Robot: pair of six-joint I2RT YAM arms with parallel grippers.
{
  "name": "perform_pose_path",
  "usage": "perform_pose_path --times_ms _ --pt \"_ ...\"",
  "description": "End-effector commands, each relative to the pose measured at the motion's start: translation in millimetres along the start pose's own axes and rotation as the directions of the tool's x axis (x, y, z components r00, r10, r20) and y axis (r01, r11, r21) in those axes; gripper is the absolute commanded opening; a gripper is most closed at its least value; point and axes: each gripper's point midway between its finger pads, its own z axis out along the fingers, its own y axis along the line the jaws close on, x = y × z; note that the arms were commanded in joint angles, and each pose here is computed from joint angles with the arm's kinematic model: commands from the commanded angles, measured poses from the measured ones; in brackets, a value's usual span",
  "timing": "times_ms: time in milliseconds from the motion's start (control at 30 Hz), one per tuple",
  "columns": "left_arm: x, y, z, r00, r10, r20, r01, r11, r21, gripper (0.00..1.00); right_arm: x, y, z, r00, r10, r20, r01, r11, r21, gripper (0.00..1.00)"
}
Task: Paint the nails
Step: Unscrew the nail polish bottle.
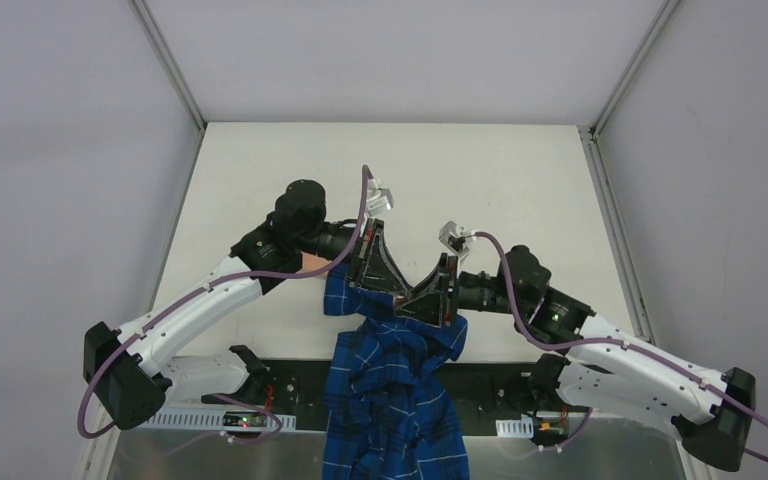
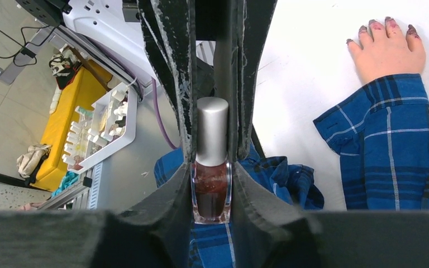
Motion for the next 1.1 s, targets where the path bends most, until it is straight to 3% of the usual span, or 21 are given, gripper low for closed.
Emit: perform_pose_path --times_ms 0,33,133,267,500,733,933,1067 --pt "-14.5 -27.2 -0.4 0.995 0.097 0.037 -0.099 0.994 0.053 0.00 -23.0 1.2 -2.6 0.995 -0.050 0.085 0.047 0.998 0.028 0.37" --pt "-15.6 -26.3 -1.2 0.993 0.104 0.049 -0.106 0.994 0.039 0.00 -22.9 0.3 -3.8 0.995 -0.051 0.090 0.048 0.998 0.034 0.49" --pt "-20.7 -24.2 -4.4 0.989 0.122 0.085 -0.122 0.993 -0.006 0.00 -23.0 -1.6 -8.9 0.992 -0.056 0.112 0.050 0.997 0.050 0.68" --pt "-28.4 -22.1 -9.3 0.981 0.139 0.133 -0.132 0.989 -0.061 0.00 -20.1 -0.9 -13.8 0.989 -0.055 0.135 0.050 0.998 0.041 0.76" --pt "-38.2 -15.9 -22.8 0.959 0.184 0.216 -0.150 0.975 -0.165 0.00 -21.8 16.0 -15.7 0.987 -0.038 0.155 0.045 0.998 -0.048 0.77" --pt "-38.3 -16.9 -22.4 0.960 0.177 0.215 -0.145 0.977 -0.157 0.00 -37.8 24.7 -11.6 0.976 -0.082 0.201 0.100 0.992 -0.082 0.76" --pt "-37.8 -17.4 -22.5 0.960 0.178 0.215 -0.146 0.977 -0.155 0.00 -43.0 27.8 0.8 0.980 -0.103 0.170 0.122 0.987 -0.106 0.63" --pt "-36.9 -17.2 -21.8 0.962 0.175 0.211 -0.145 0.978 -0.150 0.00 -42.1 27.4 2.6 0.980 -0.109 0.164 0.127 0.986 -0.108 0.63"
